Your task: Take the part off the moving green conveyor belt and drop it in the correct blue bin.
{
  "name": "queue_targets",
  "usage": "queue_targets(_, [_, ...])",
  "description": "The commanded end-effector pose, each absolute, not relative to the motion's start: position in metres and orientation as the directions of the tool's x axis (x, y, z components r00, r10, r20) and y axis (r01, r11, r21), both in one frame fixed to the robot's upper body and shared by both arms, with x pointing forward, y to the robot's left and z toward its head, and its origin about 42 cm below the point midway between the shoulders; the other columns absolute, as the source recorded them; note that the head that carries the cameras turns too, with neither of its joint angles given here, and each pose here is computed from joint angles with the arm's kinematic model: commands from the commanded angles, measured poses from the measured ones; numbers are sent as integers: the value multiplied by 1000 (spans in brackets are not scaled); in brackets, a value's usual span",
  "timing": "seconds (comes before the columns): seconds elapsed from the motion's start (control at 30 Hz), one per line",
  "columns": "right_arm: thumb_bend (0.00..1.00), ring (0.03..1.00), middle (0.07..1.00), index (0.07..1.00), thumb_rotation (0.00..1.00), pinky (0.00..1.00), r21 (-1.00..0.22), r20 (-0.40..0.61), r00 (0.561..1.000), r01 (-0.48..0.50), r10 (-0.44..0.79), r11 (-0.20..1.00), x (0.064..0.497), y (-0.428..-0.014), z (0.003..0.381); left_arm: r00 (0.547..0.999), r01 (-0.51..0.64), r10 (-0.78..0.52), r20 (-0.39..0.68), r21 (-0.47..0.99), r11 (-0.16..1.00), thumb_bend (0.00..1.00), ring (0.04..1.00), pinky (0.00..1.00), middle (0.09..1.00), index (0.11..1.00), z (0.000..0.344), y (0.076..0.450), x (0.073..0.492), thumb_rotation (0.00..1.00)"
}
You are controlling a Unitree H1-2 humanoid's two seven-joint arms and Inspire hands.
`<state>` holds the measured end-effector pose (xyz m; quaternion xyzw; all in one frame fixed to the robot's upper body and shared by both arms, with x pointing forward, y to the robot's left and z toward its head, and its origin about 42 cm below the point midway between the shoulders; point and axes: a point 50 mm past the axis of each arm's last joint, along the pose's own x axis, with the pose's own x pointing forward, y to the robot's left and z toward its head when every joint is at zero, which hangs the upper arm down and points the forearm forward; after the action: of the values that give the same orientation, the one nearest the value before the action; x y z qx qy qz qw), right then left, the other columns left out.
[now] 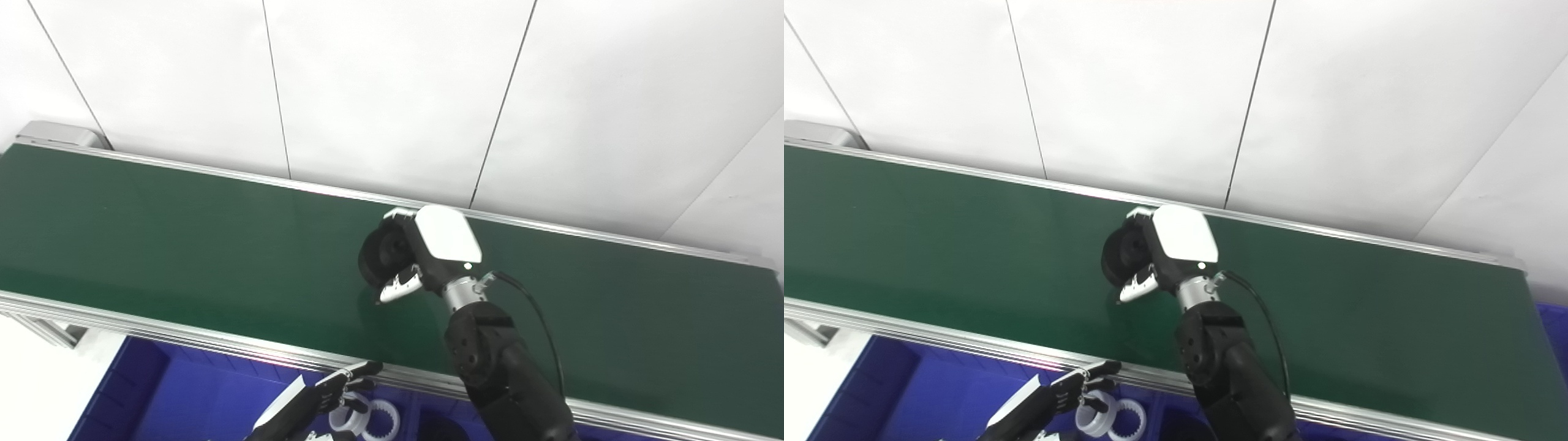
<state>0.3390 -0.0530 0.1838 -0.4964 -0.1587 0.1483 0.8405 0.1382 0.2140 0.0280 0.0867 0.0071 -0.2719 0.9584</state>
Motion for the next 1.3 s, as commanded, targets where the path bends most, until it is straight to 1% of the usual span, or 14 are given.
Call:
queue_targets(0.0, [514, 396, 526, 495, 0, 332, -862, 207, 902, -15, 379, 507, 331, -60, 210, 867, 490, -499, 6, 179, 853, 628, 882, 790, 925, 901, 40, 213, 136, 760])
queue_targets(0.03, [513, 408, 544, 481, 0, 348, -854, 220, 902, -5, 370, 521, 326, -64, 214, 870, 484, -494, 9, 182, 856, 628, 883, 806, 927, 905, 41, 213, 135, 776])
queue_targets(0.13, [512, 405, 547, 479, 0, 332, -803, 272, 905, 27, 326, 595, 305, -80, 232, 874, 474, -486, 20, 186, 861, 628, 884, 830, 926, 925, 44, 211, 133, 833])
queue_targets(0.23, [518, 443, 499, 482, 0, 243, -752, 316, 902, 49, 294, 657, 283, -98, 244, 874, 474, -485, 27, 175, 863, 658, 892, 849, 927, 933, 47, 211, 130, 883])
queue_targets(0.27, [518, 446, 492, 484, 0, 246, -739, 322, 903, 51, 285, 672, 275, -104, 246, 874, 474, -484, 29, 164, 865, 679, 888, 841, 929, 933, 47, 211, 129, 914])
queue_targets(0.33, [512, 403, 532, 480, 0, 267, -708, 324, 908, 44, 268, 705, 257, -117, 245, 877, 471, -479, 36, 137, 871, 678, 881, 823, 929, 919, 48, 212, 127, 910])
queue_targets(0.43, [512, 398, 535, 473, 0, 298, -686, 311, 917, 33, 251, 726, 232, -131, 238, 881, 462, -471, 45, 126, 878, 683, 874, 804, 922, 908, 51, 211, 125, 902])
queue_targets(0.6, [516, 439, 527, 449, 0, 399, -666, 218, 950, -22, 223, 745, 183, -151, 213, 883, 456, -464, 63, 114, 883, 657, 859, 760, 920, 915, 56, 209, 122, 893])
queue_targets(0.83, [515, 446, 524, 460, 0, 405, -632, 32, 983, -120, 181, 765, 134, -166, 162, 879, 461, -469, 84, 98, 882, 598, 860, 762, 918, 912, 60, 209, 123, 839])
queue_targets(0.97, [514, 427, 527, 465, 0, 392, -604, -61, 989, -144, 134, 784, 118, -171, 133, 879, 460, -471, 80, 125, 879, 623, 854, 752, 914, 917, 62, 211, 124, 886])
queue_targets(1.0, [513, 414, 532, 468, 0, 364, -603, -90, 989, -149, 119, 784, 116, -172, 126, 878, 460, -471, 82, 124, 879, 620, 856, 754, 915, 914, 62, 211, 124, 875])
queue_targets(1.03, [515, 436, 519, 467, 0, 324, -604, -117, 987, -156, 107, 782, 114, -172, 120, 879, 458, -470, 84, 126, 880, 606, 857, 753, 916, 913, 63, 212, 124, 867])
queue_targets(1.13, [512, 391, 517, 499, 0, 308, -589, -204, 976, -185, 78, 786, 109, -173, 101, 878, 457, -469, 93, 129, 880, 579, 855, 744, 917, 915, 65, 213, 124, 872])
queue_targets(1.27, [515, 441, 444, 510, 0, 209, -583, -270, 961, -208, 54, 786, 110, -174, 86, 878, 455, -469, 96, 135, 880, 539, 856, 741, 911, 915, 66, 214, 126, 870])
